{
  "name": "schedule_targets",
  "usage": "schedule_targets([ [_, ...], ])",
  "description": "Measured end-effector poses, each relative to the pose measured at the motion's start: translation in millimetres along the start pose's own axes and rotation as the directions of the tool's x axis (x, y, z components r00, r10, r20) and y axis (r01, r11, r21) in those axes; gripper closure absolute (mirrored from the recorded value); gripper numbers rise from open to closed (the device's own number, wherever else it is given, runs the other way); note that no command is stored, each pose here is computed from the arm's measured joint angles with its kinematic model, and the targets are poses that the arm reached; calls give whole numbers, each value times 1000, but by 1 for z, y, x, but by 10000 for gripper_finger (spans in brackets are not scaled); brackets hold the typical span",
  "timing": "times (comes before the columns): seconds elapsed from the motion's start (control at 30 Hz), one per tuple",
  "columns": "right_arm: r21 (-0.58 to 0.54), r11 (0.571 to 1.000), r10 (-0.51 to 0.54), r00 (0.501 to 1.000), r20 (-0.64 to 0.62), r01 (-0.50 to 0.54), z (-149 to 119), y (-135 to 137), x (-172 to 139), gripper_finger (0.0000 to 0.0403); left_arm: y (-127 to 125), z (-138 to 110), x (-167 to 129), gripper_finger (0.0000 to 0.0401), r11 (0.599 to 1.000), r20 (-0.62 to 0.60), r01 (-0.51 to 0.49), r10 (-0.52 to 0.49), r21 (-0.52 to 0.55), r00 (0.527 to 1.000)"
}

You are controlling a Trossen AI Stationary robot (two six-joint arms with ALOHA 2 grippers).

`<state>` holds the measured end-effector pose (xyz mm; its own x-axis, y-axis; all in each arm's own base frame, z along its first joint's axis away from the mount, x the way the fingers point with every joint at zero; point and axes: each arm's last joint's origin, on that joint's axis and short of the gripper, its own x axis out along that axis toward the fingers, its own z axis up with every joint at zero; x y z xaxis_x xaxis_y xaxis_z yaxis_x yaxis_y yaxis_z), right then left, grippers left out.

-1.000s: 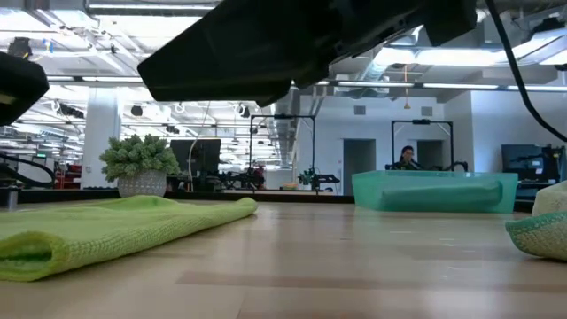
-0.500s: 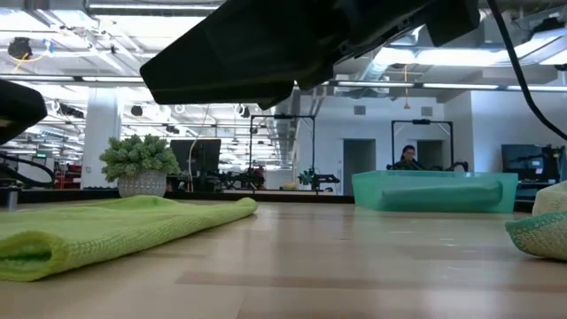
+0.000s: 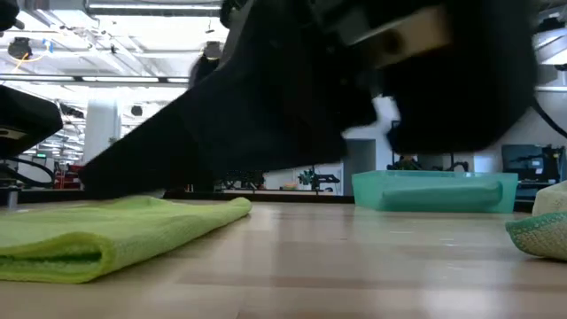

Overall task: Fold microfiber towels
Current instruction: Fold the green microfiber cloth

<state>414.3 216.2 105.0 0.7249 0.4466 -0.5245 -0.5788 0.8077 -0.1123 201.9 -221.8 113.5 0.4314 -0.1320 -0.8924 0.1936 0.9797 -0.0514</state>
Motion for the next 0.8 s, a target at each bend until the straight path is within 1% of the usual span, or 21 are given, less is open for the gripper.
schedule_targets([
  [0.07,-37,999,22,999,-42,-23,-2,5,5,229,0,0,0,349,1000,0,-3,3,1,1000],
  [0.13,-49,998,19,996,-92,-24,-3,9,6,228,0,0,0,360,1000,-1,-2,2,6,1000],
  [0.17,-51,998,17,995,-97,-22,-2,9,6,227,0,0,0,365,1000,-1,-1,1,6,1000],
  [0.27,-47,998,-39,994,-101,35,-1,5,5,224,0,0,0,375,1000,-2,-1,1,7,1000],
  [0.37,-48,997,-64,992,-105,59,-1,4,5,221,0,0,0,381,1000,-2,0,0,12,1000],
  [0.6,-18,999,-47,994,-101,46,-1,1,5,218,0,0,0,383,1000,-1,-1,1,16,1000],
  [0.8,48,998,-31,992,-122,37,-14,3,15,225,0,0,0,383,1000,5,0,0,15,1000],
])
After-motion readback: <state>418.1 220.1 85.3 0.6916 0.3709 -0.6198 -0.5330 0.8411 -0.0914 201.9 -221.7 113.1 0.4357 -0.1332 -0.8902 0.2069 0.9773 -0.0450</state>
